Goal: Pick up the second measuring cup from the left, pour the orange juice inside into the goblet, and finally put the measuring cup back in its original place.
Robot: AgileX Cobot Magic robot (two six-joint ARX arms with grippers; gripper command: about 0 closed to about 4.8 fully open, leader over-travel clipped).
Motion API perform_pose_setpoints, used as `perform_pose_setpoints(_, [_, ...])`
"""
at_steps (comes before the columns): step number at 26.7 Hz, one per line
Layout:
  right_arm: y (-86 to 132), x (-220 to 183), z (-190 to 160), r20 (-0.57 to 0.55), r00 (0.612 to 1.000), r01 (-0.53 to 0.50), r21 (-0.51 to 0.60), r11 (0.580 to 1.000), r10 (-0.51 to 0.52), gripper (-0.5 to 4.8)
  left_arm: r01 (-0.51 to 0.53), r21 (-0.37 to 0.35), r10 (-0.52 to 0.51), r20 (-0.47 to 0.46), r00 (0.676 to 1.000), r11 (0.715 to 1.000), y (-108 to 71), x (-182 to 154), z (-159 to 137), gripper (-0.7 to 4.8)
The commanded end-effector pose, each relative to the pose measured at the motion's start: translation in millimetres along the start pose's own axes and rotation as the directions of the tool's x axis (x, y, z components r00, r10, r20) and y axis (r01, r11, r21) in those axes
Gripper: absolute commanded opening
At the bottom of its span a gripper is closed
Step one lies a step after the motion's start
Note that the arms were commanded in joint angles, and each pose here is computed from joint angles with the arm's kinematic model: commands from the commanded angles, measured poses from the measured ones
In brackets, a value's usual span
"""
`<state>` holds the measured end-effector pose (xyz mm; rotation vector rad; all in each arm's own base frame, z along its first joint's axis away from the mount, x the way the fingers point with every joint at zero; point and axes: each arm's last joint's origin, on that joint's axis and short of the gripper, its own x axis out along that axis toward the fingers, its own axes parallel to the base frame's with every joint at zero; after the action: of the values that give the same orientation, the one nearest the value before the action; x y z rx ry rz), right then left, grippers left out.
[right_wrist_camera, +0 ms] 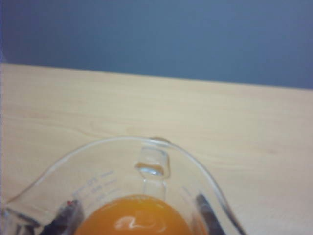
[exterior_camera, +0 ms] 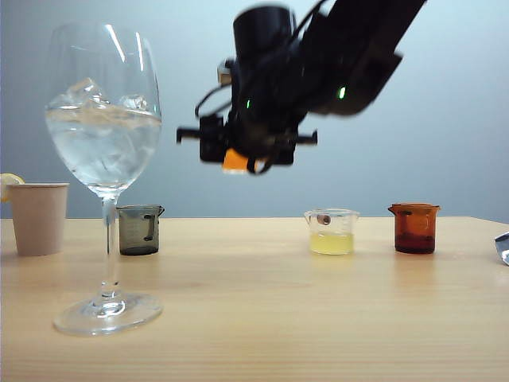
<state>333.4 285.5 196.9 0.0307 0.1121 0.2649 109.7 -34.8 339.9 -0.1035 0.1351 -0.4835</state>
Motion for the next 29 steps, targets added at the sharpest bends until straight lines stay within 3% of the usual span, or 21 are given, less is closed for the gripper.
perform_pose_setpoints(1, [-6, -9, 29, 0.016, 0.999, -0.037, 0.003, 0.999, 0.037, -0.01, 0.007, 0.008, -0.007, 0.026, 1.0, 1.0, -0.9, -1, 4, -0.04])
perform_pose_setpoints(5, [-22, -28, 69, -0.022, 0.985, -0.169, -0.005, 0.986, 0.169, -0.01, 0.008, 0.008, -0.008, 0.027, 1.0, 1.0, -0.9, -1, 4, -0.04])
perform_pose_setpoints(14, [-57, -62, 118, -0.078, 0.936, -0.349, -0.055, 0.936, 0.344, -0.01, 0.016, 0.008, -0.016, 0.025, 1.0, 1.0, -1.2, -1, 4, -0.05])
perform_pose_setpoints(16, [-62, -75, 130, -0.08, 0.919, -0.392, -0.1, 0.915, 0.385, -0.01, 0.092, 0.055, -0.093, 0.014, 0.996, 0.994, -3.3, -1, 3, -0.05])
perform_pose_setpoints(18, [-64, -85, 138, -0.082, 0.91, -0.414, -0.139, 0.9, 0.406, -0.01, 0.178, 0.091, -0.177, -0.022, 0.984, 0.98, -5.6, -2, 0, -0.05])
perform_pose_setpoints(20, [-65, -91, 143, -0.082, 0.899, -0.437, -0.147, 0.887, 0.43, -0.01, 0.217, 0.068, -0.212, -0.073, 0.975, 0.974, -6.3, -2, -4, -0.05])
perform_pose_setpoints(25, [-62, -95, 144, -0.092, 0.854, -0.521, -0.139, 0.842, 0.513, -0.01, 0.23, 0.12, -0.215, -0.127, 0.968, 0.966, -9.9, -12, 5, -0.05])
perform_pose_setpoints(29, [-52, -99, 142, -0.1, 0.838, -0.546, -0.14, 0.826, 0.537, -0.01, 0.232, 0.121, -0.217, -0.127, 0.968, 0.965, -10.1, -11, 8, -0.05])
